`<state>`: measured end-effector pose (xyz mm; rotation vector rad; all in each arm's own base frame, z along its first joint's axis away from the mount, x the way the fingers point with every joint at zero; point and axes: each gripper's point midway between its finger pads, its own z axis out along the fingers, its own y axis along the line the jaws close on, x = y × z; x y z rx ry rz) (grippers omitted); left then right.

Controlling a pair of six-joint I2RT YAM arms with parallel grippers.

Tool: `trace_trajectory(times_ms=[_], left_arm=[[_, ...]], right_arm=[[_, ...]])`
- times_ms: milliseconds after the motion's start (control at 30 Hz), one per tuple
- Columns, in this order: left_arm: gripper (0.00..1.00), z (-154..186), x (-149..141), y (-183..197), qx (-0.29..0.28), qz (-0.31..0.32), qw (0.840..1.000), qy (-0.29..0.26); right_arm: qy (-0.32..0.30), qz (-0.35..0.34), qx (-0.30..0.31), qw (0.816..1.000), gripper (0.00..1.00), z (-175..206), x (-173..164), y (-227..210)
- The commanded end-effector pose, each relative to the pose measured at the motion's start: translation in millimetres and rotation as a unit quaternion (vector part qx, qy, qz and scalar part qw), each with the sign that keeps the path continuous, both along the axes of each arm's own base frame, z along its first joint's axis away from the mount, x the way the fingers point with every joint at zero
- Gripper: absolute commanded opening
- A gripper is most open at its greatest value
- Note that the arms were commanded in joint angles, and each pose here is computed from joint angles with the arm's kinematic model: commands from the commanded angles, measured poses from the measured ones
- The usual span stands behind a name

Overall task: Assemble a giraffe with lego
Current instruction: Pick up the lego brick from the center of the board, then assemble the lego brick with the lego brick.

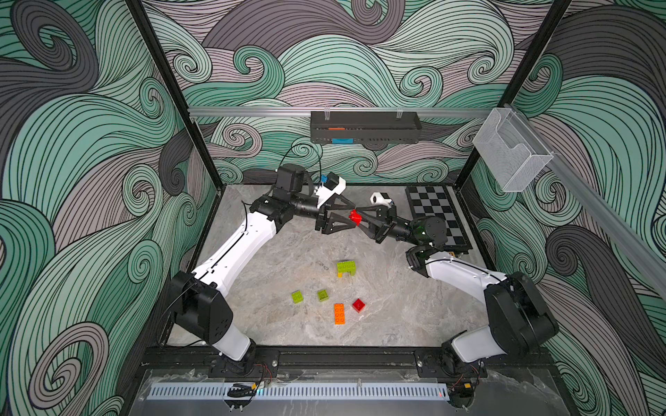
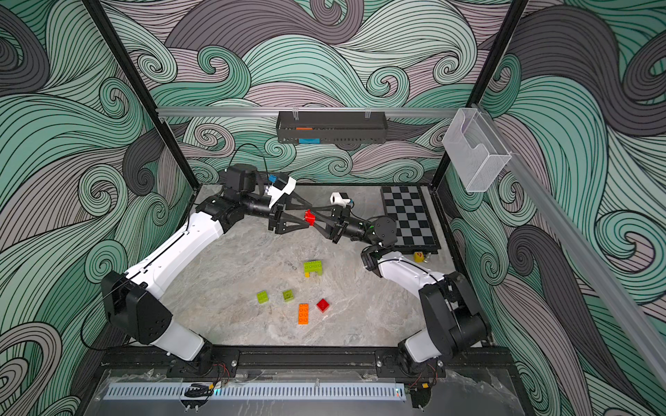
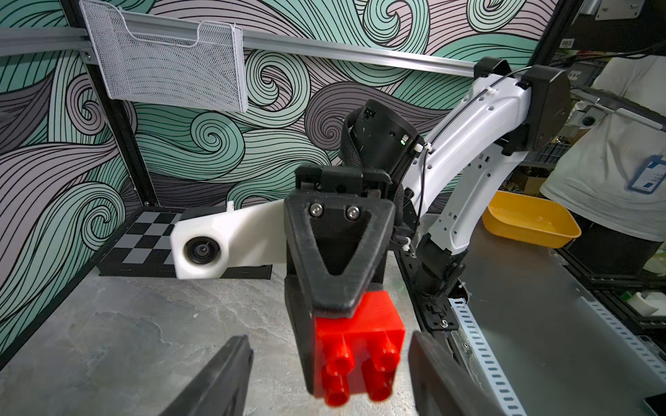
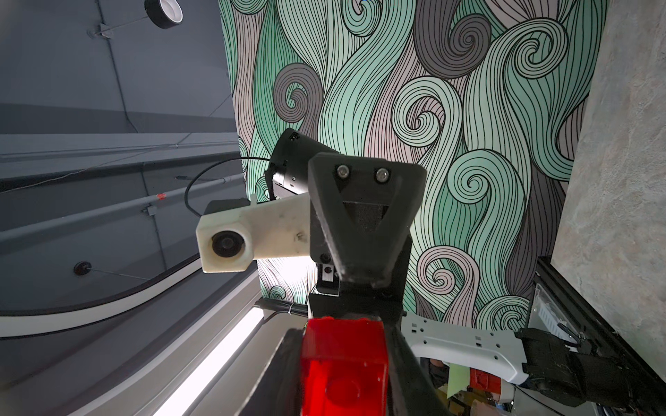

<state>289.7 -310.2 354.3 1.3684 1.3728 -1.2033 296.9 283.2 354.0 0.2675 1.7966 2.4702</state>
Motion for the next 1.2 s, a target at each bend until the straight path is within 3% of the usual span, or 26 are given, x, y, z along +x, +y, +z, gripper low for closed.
trace_trajectory(times_ms=[0, 200, 300, 400, 567, 667, 733, 800, 1067, 1167], left_arm=[[0.6, 11.7, -4.7, -4.7, -0.006, -0.014, 1.0, -0.015], [0.29, 14.9, -3.2, -6.5, -0.006, -0.009, 1.0, -0.016], [0.07, 15.3, -1.6, -5.4, 0.001, 0.002, 1.0, -0.016], [0.03, 9.5, -3.4, 0.6, 0.03, 0.015, 0.999, -0.019], [0.0, -18.7, -1.4, 21.0, 0.125, 0.075, 0.989, -0.004], [0.0, -55.4, -7.5, 35.2, 0.221, 0.082, 0.972, -0.007], [0.0, -82.1, -13.9, 40.9, 0.295, 0.075, 0.953, -0.016], [0.0, -106.1, -18.6, 42.1, 0.352, 0.063, 0.934, -0.021], [0.0, -158.5, -12.9, 31.4, 0.485, 0.026, 0.873, 0.047], [0.0, -178.3, -12.1, 29.6, 0.532, 0.011, 0.846, 0.046]], right_arm=[[-0.021, 0.001, 0.013, 1.0, 0.05, 11.2, -2.4, 0.4], [-0.02, 0.003, 0.008, 1.0, 0.11, 7.0, -3.6, 1.2], [-0.019, 0.002, 0.002, 1.0, 0.27, 1.7, -3.5, 0.4], [-0.019, -0.005, -0.015, 1.0, 0.43, -10.1, -1.8, -7.7], [-0.01, -0.034, -0.112, 0.993, 0.51, -67.7, -4.3, -41.3], [-0.008, -0.052, -0.239, 0.97, 0.55, -116.4, -18.0, -63.9], [-0.041, -0.076, -0.364, 0.927, 0.6, -141.4, -27.3, -81.8], [-0.072, -0.095, -0.433, 0.893, 0.61, -152.6, -27.4, -95.9], [-0.063, -0.093, -0.455, 0.883, 0.6, -191.1, -15.3, -93.0], [-0.066, -0.083, -0.471, 0.876, 0.59, -205.8, -11.6, -90.3]])
